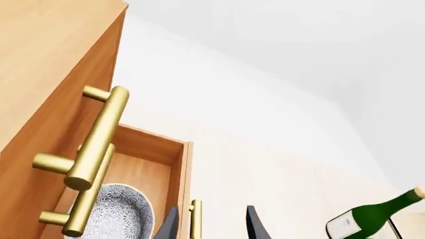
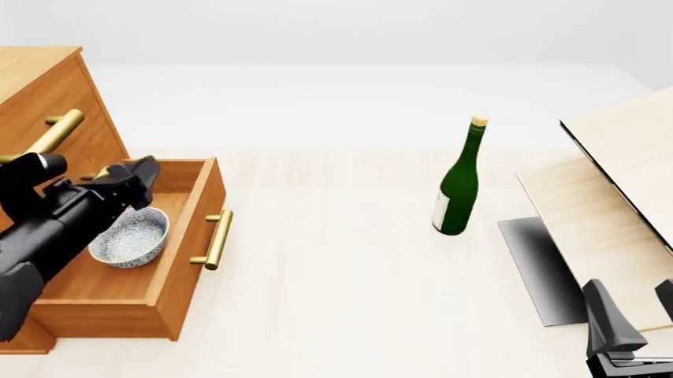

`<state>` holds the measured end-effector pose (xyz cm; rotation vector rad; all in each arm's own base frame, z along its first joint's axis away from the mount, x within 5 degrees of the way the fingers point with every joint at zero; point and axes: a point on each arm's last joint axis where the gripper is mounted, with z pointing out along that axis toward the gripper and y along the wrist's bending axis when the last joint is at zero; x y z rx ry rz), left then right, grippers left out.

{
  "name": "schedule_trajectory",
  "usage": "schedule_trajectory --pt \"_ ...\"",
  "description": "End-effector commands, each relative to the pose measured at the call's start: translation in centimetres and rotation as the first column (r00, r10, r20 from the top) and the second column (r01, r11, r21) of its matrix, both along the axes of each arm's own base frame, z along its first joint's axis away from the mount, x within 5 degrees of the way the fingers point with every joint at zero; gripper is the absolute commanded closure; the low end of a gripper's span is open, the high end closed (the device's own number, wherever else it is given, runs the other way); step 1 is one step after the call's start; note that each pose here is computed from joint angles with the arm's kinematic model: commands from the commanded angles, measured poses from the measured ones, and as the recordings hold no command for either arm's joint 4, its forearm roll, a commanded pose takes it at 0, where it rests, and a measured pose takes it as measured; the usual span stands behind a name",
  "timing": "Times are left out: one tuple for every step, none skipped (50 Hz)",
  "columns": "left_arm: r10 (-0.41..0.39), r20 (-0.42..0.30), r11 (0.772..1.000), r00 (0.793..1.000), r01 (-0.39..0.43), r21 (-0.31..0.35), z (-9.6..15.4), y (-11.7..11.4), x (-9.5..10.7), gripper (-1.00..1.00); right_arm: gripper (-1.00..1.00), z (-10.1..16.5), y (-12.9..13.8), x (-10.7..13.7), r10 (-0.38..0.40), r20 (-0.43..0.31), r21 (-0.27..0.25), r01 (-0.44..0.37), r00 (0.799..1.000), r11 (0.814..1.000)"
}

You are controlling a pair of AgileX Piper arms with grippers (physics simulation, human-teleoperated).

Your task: Put the bowl in the bottom drawer of the cabinet.

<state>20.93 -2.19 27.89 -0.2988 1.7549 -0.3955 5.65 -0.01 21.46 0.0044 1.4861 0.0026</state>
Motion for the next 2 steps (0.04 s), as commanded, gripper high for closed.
schedule_trajectory --pt "-0.034 0.066 0.999 0.997 0.033 0.006 0.47 -0.42 -1.8 -1.0 -1.0 0.0 0.0 0.0 0.0 0.0 0.0 0.0 1.0 1.0" --pt "-0.038 0.074 0.999 0.997 0.038 0.006 0.49 -0.48 -2.05 -1.0 -1.0 0.0 0.0 0.0 0.0 0.0 0.0 0.0 1.0 1.0"
